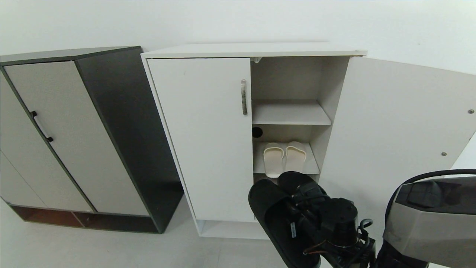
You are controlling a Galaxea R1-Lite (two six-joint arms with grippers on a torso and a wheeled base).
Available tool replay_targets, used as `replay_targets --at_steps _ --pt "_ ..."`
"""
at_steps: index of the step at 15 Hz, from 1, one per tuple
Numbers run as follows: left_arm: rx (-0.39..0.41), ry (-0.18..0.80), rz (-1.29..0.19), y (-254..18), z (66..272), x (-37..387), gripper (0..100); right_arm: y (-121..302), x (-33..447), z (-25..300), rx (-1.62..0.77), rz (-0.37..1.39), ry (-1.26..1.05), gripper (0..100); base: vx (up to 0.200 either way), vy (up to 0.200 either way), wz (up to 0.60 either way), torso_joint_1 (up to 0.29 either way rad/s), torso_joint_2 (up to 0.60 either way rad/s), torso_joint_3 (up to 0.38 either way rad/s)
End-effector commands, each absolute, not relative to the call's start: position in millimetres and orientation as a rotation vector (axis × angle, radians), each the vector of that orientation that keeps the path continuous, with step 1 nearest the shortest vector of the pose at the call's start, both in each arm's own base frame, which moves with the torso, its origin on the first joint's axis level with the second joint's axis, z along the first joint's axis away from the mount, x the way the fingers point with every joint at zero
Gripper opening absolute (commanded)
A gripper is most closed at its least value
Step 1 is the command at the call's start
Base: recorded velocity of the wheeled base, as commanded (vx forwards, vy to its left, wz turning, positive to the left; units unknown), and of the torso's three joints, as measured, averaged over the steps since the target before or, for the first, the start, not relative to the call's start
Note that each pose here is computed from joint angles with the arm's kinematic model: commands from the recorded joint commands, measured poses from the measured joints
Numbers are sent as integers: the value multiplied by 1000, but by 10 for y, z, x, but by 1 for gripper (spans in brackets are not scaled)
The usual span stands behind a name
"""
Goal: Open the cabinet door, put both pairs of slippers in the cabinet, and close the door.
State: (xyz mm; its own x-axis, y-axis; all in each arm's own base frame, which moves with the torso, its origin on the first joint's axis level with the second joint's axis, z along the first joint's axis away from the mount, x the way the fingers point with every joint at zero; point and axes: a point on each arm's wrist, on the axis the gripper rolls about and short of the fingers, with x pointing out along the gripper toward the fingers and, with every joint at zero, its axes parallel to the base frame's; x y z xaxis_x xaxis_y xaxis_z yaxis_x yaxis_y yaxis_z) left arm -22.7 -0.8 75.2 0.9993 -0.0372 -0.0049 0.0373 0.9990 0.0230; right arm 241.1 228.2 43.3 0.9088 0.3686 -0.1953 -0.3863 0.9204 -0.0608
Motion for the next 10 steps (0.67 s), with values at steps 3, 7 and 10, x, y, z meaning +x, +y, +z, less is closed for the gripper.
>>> replay_targets --at_steps 3,7,10 --pt "23 4 -37 -8 752 -227 0 2299 2411 113 -214 410 178 0 0 0 0 0 0 0" --pt "29 4 -38 -8 752 -227 0 2452 2581 432 -187 216 122 0 0 0 0 0 0 0" --pt "31 4 -37 -8 752 -227 0 2670 2655 936 -74 81 193 0 0 0 0 0 0 0"
